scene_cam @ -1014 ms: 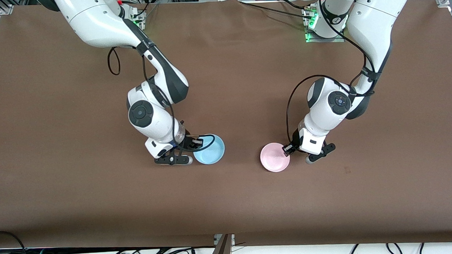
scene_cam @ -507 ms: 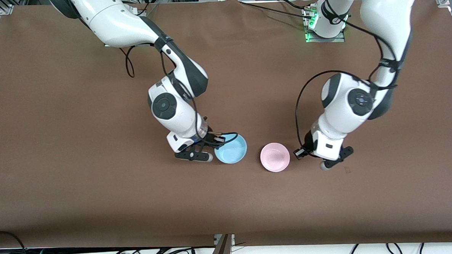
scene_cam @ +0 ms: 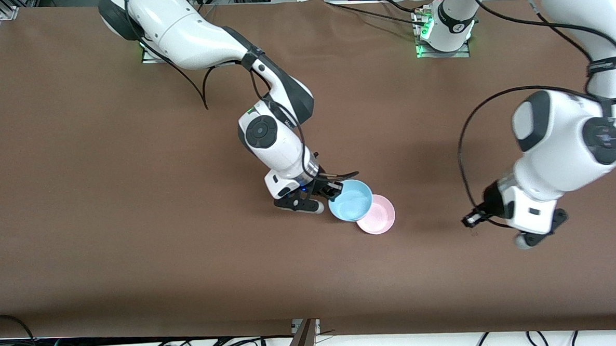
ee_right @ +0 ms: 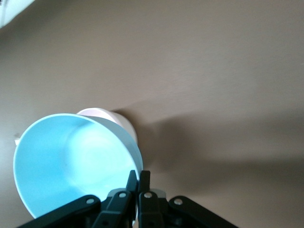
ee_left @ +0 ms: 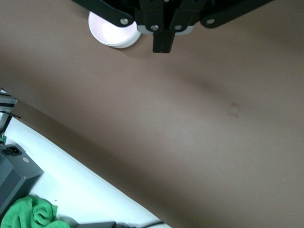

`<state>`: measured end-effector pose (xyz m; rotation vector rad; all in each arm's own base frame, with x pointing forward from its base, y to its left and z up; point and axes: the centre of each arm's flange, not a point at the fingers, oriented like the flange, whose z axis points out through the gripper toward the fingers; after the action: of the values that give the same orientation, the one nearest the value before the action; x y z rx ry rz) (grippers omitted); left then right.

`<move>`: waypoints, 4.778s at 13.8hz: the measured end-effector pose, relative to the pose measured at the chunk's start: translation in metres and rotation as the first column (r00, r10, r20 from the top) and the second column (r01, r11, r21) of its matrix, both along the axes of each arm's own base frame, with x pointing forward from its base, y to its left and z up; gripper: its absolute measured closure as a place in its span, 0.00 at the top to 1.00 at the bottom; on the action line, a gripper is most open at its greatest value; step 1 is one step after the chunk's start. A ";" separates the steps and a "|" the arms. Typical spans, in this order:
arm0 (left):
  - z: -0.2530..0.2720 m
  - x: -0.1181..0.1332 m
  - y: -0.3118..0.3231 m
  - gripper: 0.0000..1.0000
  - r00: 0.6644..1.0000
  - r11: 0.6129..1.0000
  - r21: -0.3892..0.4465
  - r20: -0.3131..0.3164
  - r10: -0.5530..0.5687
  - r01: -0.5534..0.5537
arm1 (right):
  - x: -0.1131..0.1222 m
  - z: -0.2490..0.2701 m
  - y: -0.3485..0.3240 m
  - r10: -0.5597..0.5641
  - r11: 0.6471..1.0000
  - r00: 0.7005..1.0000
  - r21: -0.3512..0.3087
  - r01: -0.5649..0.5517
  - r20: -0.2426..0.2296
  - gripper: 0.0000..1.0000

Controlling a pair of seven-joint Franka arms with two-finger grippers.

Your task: Stack pink and blue bowls on white bowl

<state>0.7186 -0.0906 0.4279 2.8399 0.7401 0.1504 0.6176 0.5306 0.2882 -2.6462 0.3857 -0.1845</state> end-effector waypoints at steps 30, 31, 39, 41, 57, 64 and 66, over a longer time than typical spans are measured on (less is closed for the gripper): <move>0.008 -0.012 0.082 0.01 0.986 0.987 -0.002 -0.049 -0.158 0.158 | -0.026 -0.073 0.040 -0.072 0.993 0.996 0.102 0.067 0.047 0.71; 0.008 -0.012 0.082 0.01 0.986 0.987 -0.002 -0.048 -0.158 0.158 | -0.024 -0.068 0.040 -0.062 0.995 0.998 0.082 0.060 0.028 0.81; 0.012 -0.013 0.084 0.01 0.987 0.988 0.001 -0.044 -0.155 0.156 | 0.036 0.039 -0.061 0.243 0.954 0.968 -0.167 -0.250 -0.060 1.00; 0.015 -0.013 0.092 0.02 0.986 0.986 0.006 -0.037 -0.164 0.164 | 0.058 0.054 -0.114 0.322 0.918 0.941 -0.207 -0.338 -0.110 1.00; 0.037 -0.018 0.133 1.00 0.985 0.984 0.031 0.001 -0.173 0.173 | 0.034 0.259 -0.450 0.284 0.858 0.937 -0.382 -0.344 -0.206 1.00; 0.067 -0.029 0.139 1.00 0.970 0.950 0.193 -0.057 -0.238 0.245 | -0.010 0.314 -0.523 0.230 0.830 0.956 -0.476 -0.290 -0.181 1.00; 0.088 -0.042 0.135 1.00 0.964 0.945 0.194 -0.099 -0.248 0.263 | -0.016 0.319 -0.523 0.238 0.821 0.950 -0.482 -0.307 -0.201 1.00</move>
<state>0.6767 0.0449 0.5163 3.1212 0.3796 0.0876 0.6014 0.0073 0.6072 -3.2112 -0.0216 -0.0136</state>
